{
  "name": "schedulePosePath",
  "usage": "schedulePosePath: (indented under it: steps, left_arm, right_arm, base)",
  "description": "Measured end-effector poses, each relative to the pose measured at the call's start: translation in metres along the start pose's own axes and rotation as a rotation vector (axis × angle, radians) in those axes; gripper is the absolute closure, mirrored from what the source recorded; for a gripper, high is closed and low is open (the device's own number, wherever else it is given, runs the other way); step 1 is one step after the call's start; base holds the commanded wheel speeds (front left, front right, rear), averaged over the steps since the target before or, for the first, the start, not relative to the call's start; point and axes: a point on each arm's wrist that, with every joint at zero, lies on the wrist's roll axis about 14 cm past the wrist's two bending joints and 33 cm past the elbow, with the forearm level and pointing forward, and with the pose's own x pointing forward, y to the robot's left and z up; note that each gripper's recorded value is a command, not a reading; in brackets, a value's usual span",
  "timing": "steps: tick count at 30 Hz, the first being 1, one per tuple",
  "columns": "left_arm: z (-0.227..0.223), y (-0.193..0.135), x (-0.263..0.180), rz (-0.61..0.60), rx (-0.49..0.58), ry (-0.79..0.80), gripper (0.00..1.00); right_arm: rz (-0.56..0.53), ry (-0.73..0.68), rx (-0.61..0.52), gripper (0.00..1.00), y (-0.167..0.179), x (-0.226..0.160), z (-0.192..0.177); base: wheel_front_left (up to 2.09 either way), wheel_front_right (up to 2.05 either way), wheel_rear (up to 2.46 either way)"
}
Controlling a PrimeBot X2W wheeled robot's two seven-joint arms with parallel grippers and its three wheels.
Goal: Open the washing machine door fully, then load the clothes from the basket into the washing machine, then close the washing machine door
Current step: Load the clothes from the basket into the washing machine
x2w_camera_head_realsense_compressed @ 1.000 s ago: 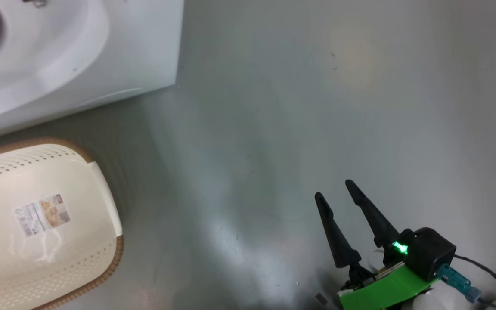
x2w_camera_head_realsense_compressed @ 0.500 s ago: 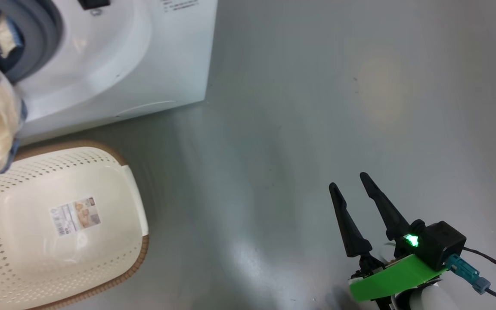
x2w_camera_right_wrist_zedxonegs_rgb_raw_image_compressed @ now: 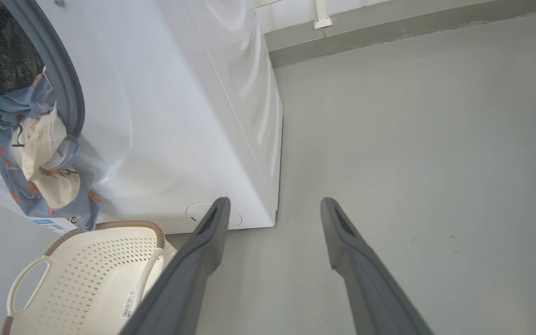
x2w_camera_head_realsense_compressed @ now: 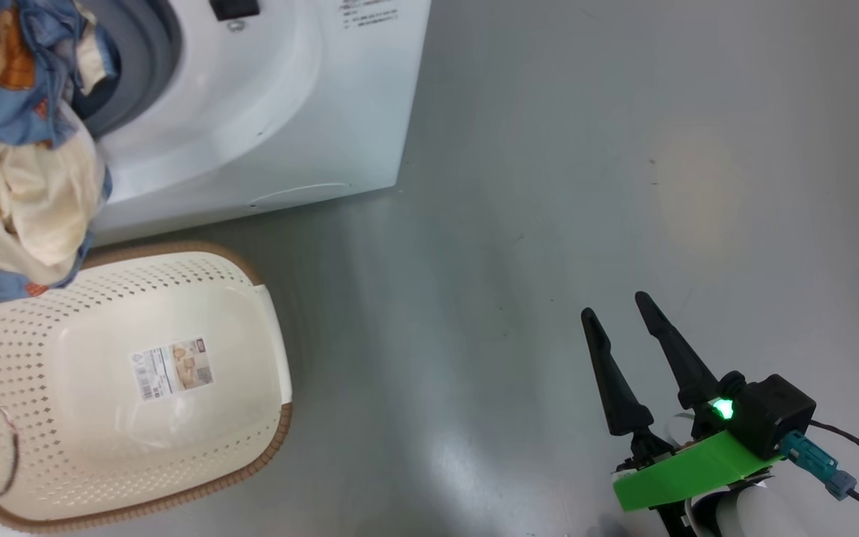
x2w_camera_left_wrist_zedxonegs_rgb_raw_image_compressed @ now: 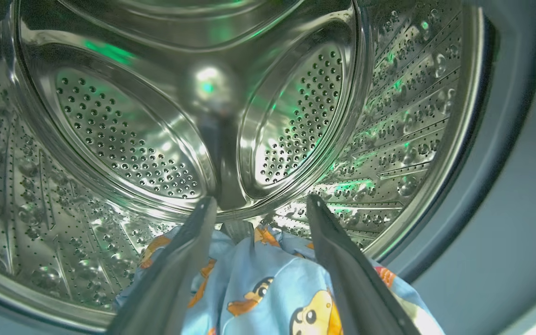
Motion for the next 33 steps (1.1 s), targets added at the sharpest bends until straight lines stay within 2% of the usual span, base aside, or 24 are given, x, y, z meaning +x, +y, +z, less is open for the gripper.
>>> schedulePosePath:
  steps: [20,33]
  left_arm:
    - [-0.014,0.0,-0.076,0.052,-0.041,0.004,0.0]
    - [-0.028,0.015,-0.123,0.144,-0.025,0.055,0.0]
  right_arm:
    - [0.025,-0.01,0.005,0.0,0.007,0.009,0.001]
    - [0.039,-0.003,0.009,0.0,0.011,0.011,-0.001]
  base:
    - [0.0,0.0,0.0]
    - [0.0,0.0,0.0]
